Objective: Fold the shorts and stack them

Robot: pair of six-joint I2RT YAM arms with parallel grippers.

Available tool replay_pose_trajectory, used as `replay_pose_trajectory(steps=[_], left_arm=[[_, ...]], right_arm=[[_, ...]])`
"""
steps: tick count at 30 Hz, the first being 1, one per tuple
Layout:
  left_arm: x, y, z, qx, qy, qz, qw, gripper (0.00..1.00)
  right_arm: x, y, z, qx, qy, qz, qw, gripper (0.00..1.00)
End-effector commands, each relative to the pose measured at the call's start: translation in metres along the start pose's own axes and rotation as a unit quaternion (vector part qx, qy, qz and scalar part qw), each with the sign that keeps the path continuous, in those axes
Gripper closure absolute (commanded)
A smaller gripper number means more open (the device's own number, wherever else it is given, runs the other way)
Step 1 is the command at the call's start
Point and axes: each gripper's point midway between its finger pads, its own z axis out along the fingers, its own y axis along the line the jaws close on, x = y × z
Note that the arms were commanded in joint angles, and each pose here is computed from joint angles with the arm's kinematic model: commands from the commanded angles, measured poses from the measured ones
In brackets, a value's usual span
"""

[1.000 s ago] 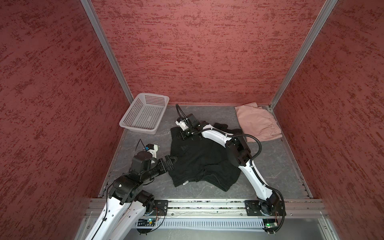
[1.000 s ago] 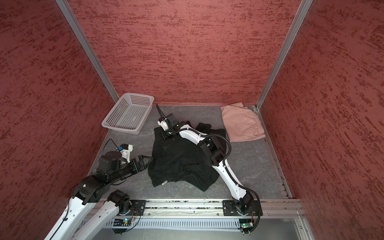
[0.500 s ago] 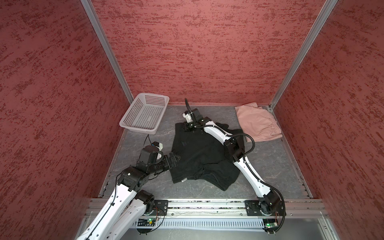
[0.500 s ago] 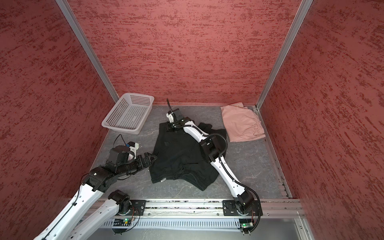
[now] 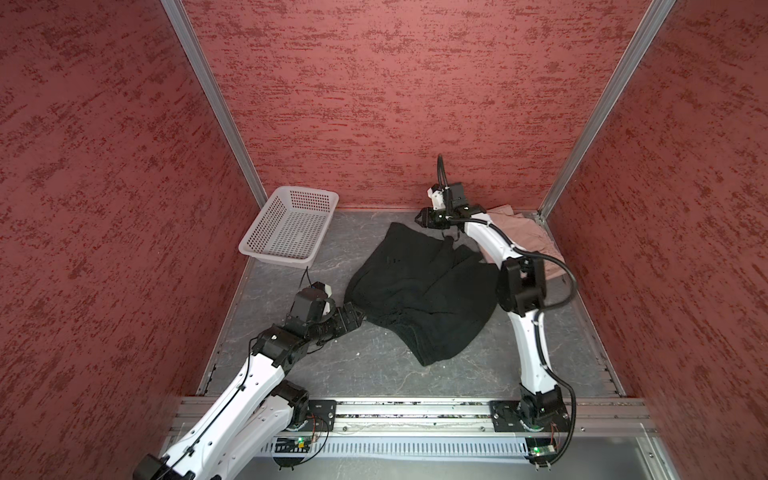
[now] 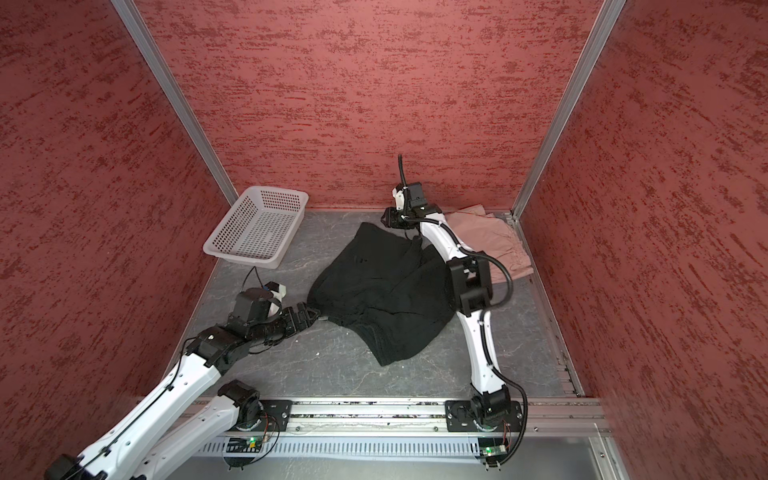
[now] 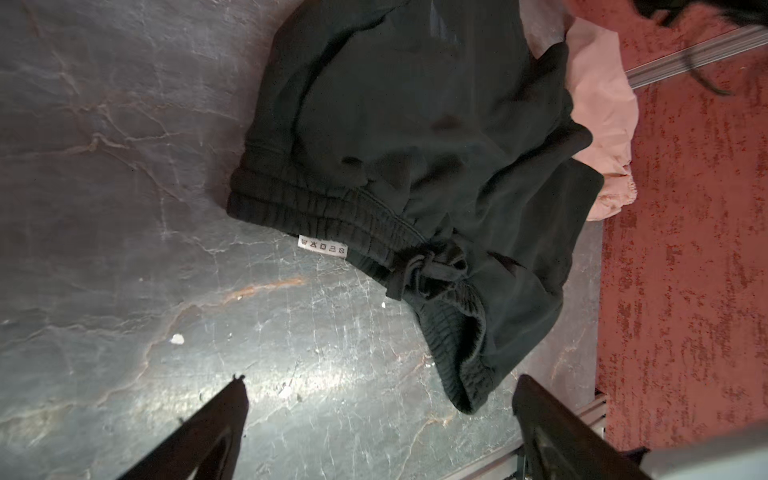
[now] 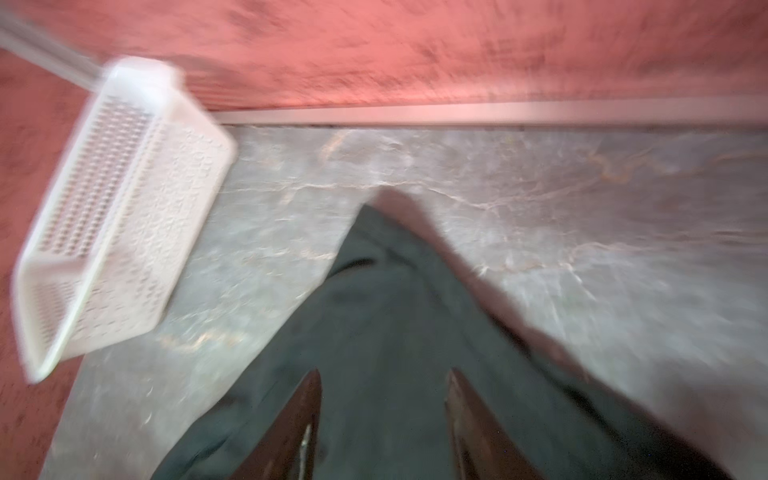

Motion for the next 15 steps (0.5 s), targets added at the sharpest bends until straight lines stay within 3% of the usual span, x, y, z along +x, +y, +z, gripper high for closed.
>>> replay_pose_trajectory(steps=[1,5,8,15], left_arm=[[-0.025,-0.014,0.014,0.025,-0.037,0.02,0.999,0.01],[-0.047,-0.016,0.026,0.032,-0.04,0.019,0.998,0.01],[-0.063,-0.014,0.028,0.029,-0.037,0.018,0.999,0.01],[-0.083,-0.005,0.019,0.016,-0.051,0.021,0.998,0.01]], right_arm=[[0.035,0.012,-0.062,0.038,-0.018,-0.063,0.997,0.58],[0.139,0.015,-0.101,0.063,0.045,-0.063,0.995,0.8],[0.208,0.032,-0.12,0.064,0.1,-0.071,0.99,0.86],[0.301,0.063,-0.135,0.054,0.194,-0.08,0.976,0.96]])
